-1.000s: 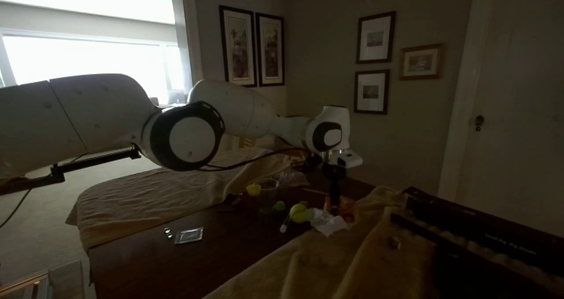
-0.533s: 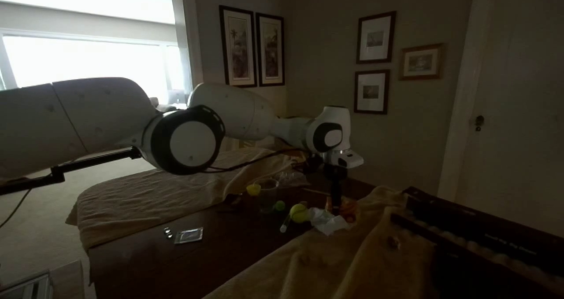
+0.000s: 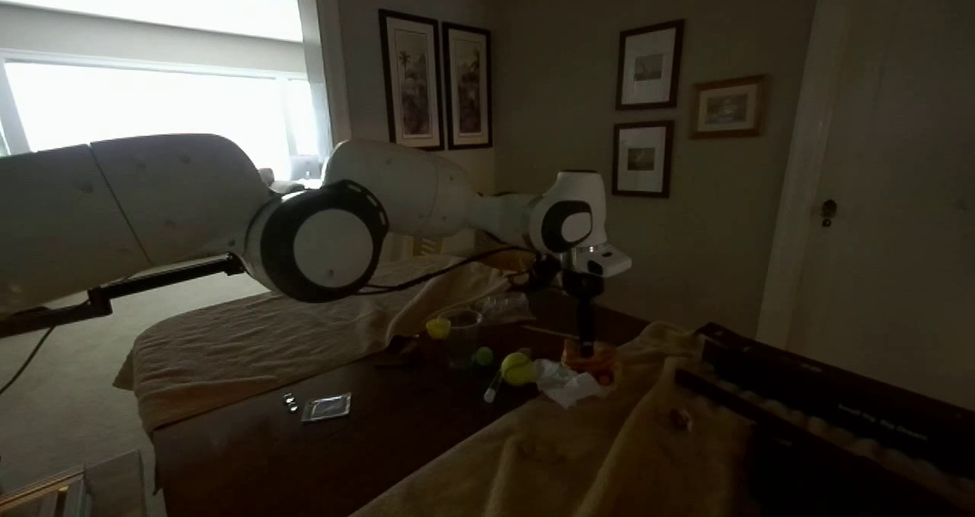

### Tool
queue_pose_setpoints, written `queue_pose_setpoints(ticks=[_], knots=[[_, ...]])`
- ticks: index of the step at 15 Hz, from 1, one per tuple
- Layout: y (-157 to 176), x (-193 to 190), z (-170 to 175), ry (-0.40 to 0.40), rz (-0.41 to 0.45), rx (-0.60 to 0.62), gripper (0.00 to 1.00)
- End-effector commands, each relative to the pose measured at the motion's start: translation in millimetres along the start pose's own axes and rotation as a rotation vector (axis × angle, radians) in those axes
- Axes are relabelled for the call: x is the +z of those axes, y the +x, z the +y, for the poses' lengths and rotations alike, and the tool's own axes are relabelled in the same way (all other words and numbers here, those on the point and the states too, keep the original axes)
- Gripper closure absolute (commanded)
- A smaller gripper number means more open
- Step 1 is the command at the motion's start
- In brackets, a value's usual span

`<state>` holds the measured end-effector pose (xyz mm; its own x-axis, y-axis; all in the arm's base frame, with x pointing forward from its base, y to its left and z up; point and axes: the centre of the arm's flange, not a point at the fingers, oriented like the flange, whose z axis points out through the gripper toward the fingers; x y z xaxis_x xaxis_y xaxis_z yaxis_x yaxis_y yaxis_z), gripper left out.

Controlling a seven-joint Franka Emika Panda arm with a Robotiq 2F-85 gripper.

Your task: Move the toy to the left

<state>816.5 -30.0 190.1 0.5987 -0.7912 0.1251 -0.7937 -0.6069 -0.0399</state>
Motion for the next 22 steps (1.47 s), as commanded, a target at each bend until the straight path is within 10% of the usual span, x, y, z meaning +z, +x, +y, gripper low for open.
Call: queue_pose_setpoints(ticks=[1,12,13,22], knots=[[49,-1,-59,0.03,0.026,-0.01,0.0],[36,6,-69,0.045,-0.019,-0.026,0.0],[-7,-5,-9,0.046,-0.023,-0.004,0.0],[-8,6,1,0.029,-0.049,0.003,0.0]])
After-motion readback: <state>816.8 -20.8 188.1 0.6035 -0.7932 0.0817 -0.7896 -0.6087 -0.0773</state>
